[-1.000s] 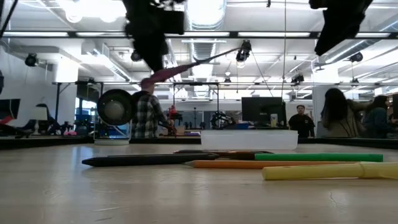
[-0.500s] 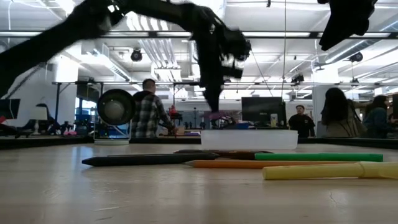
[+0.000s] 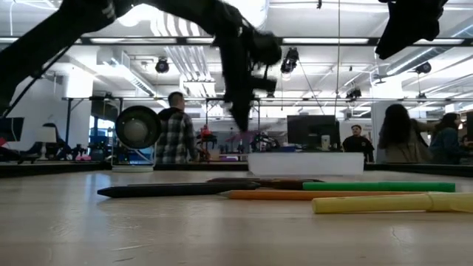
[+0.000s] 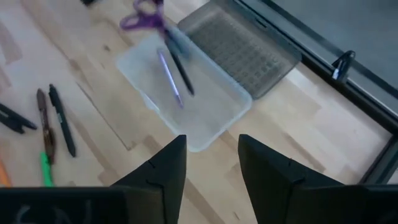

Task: Pick & place school supplies into a supply box
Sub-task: Put the purple scissors into the supply box

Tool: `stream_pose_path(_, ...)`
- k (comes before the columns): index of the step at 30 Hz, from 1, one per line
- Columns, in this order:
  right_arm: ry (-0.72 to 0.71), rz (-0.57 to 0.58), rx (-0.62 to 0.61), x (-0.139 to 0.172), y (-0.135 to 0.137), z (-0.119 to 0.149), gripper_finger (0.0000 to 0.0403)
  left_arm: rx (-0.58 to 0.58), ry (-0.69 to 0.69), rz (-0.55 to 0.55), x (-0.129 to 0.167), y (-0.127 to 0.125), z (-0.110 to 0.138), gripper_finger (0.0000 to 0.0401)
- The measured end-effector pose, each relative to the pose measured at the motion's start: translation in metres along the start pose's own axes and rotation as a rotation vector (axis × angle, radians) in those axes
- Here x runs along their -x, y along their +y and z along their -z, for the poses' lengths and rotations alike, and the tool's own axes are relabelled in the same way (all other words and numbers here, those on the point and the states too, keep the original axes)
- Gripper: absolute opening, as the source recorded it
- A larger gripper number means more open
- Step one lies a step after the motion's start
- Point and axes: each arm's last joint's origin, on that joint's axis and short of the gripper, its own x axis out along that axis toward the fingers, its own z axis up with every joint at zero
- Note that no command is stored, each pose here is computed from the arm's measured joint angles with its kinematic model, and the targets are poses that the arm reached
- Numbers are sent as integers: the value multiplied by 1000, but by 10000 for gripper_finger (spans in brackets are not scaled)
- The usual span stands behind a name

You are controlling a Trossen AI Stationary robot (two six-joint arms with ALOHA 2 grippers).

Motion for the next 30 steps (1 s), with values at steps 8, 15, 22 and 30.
stream_pose_path(8, 11, 14, 12, -4, 3, 1, 137, 70, -172, -54, 33, 21, -27, 0)
stream_pose_path(15, 10, 11, -6, -3, 2, 1, 137, 46, -153, 19, 0, 0, -34, 0)
stream_pose_path(22, 12, 12, -5, -4, 2, 1, 137, 129, -268, -23, -23, -1, -42, 0)
stream_pose_path(30, 12, 11, -14, -3, 2, 1, 137, 150, -148, 63, -53, -17, -24, 0)
